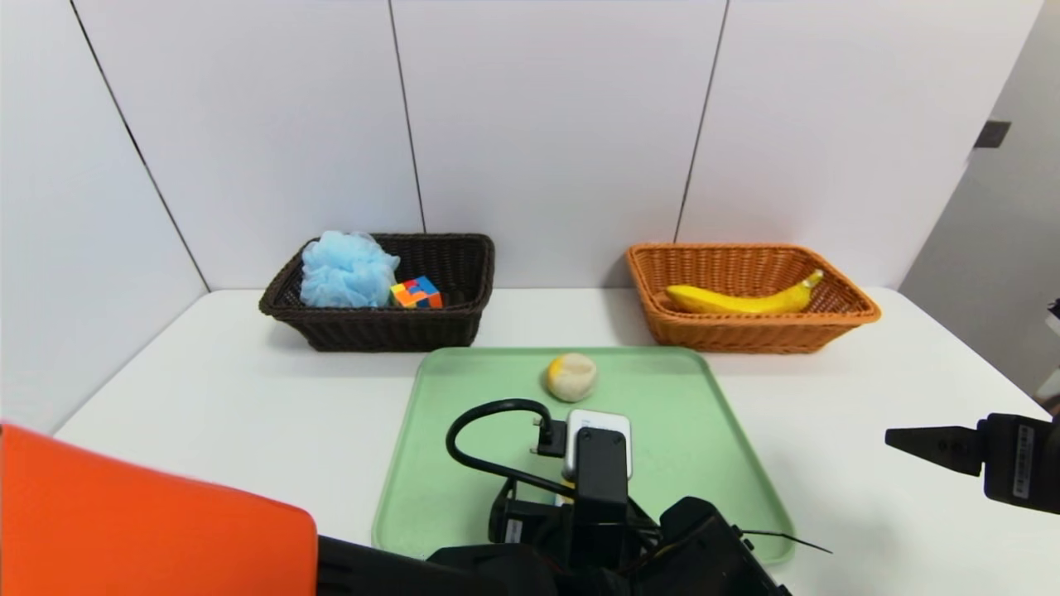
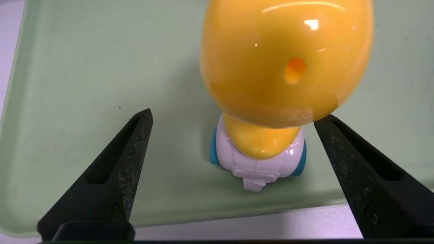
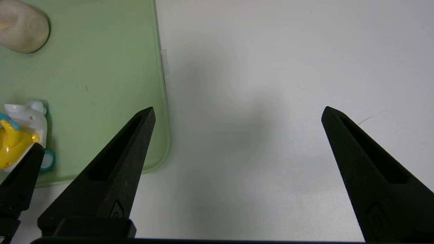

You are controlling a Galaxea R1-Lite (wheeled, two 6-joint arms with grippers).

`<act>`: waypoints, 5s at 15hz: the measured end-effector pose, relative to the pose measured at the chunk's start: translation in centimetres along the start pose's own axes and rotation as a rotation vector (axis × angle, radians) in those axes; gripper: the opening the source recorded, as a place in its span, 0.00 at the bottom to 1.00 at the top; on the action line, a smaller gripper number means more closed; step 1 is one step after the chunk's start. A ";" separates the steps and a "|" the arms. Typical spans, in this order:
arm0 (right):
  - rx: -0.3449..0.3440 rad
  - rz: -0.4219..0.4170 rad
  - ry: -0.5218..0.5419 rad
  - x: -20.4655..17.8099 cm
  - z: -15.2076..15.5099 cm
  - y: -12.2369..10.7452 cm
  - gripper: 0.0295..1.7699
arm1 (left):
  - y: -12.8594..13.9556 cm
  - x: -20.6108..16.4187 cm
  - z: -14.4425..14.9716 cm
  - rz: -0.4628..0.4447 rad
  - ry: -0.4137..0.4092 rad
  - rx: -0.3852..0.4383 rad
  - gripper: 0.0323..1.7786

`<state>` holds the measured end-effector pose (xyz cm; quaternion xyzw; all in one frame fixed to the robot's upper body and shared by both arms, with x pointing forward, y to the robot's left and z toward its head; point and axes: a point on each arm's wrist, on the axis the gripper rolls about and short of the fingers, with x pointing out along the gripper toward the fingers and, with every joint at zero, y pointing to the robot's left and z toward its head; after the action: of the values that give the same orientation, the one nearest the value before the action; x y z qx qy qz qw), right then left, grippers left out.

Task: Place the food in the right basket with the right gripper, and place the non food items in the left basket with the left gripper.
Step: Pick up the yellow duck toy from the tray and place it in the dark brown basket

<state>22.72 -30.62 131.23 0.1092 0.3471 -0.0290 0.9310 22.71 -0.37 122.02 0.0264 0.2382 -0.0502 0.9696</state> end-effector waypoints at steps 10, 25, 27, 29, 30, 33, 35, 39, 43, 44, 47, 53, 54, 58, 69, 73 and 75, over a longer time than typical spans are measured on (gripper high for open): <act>-0.002 0.004 0.009 0.1 -0.1 0.0 0.96 | -0.1 1.9 -0.6 0.043 0.015 0.023 0.95; -0.009 0.006 0.029 0.3 -0.6 -0.1 0.96 | 0.0 3.4 0.8 0.071 0.003 0.025 0.95; -0.009 0.010 0.032 0.3 -0.6 -0.1 0.96 | 0.1 3.6 0.9 0.076 0.004 0.029 0.95; -0.009 0.011 0.033 0.3 -0.6 -0.1 0.96 | 0.1 3.8 0.8 0.082 0.004 0.029 0.85; -0.009 0.011 0.034 0.4 -0.6 -0.1 0.96 | 0.1 4.0 0.8 0.080 0.002 0.023 0.75; -0.011 0.010 0.037 0.4 -0.7 -0.1 0.96 | 0.1 4.2 0.8 0.084 0.003 0.026 0.52; -0.010 0.009 0.039 0.4 -0.8 -0.1 0.96 | 0.0 4.2 0.8 0.084 0.000 0.024 0.44; -0.010 0.009 0.039 0.4 -0.8 -0.1 0.96 | 0.1 4.2 0.7 0.086 0.002 0.028 0.44; -0.010 0.009 0.039 0.4 -0.8 -0.1 0.96 | 0.3 4.0 1.0 0.083 0.003 0.034 0.44; -0.008 0.008 0.038 0.4 -0.8 -0.1 0.96 | 0.4 3.8 1.3 0.082 0.001 0.037 0.44; -0.010 0.006 0.045 0.5 -1.0 -0.2 0.96 | 1.0 2.8 2.9 0.067 -0.023 0.043 0.41; -0.011 0.005 0.046 0.5 -1.0 -0.2 0.96 | 4.5 2.1 9.7 0.065 -0.096 0.031 0.41; -0.010 0.006 0.046 0.5 -1.0 -0.2 0.96 | 5.4 2.2 11.1 0.067 -0.105 0.018 0.41; -0.008 0.009 0.053 0.6 -1.1 -0.2 0.96 | 9.4 3.6 15.2 0.121 -0.147 -0.063 0.41; -0.001 0.017 0.065 0.7 -1.3 -0.4 0.96 | 16.7 9.0 19.3 0.245 -0.143 -0.151 0.41; 0.003 0.028 0.039 0.9 -1.2 -0.3 0.96 | 18.6 12.3 19.6 0.310 -0.124 -0.174 0.41; 0.004 0.027 0.041 0.9 -1.3 -0.4 0.96 | 19.3 13.9 19.5 0.332 -0.114 -0.182 0.41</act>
<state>22.52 -30.67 129.59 0.1162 0.3646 -0.0148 0.9238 46.06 16.14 133.34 -0.0252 0.1786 0.1308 0.9749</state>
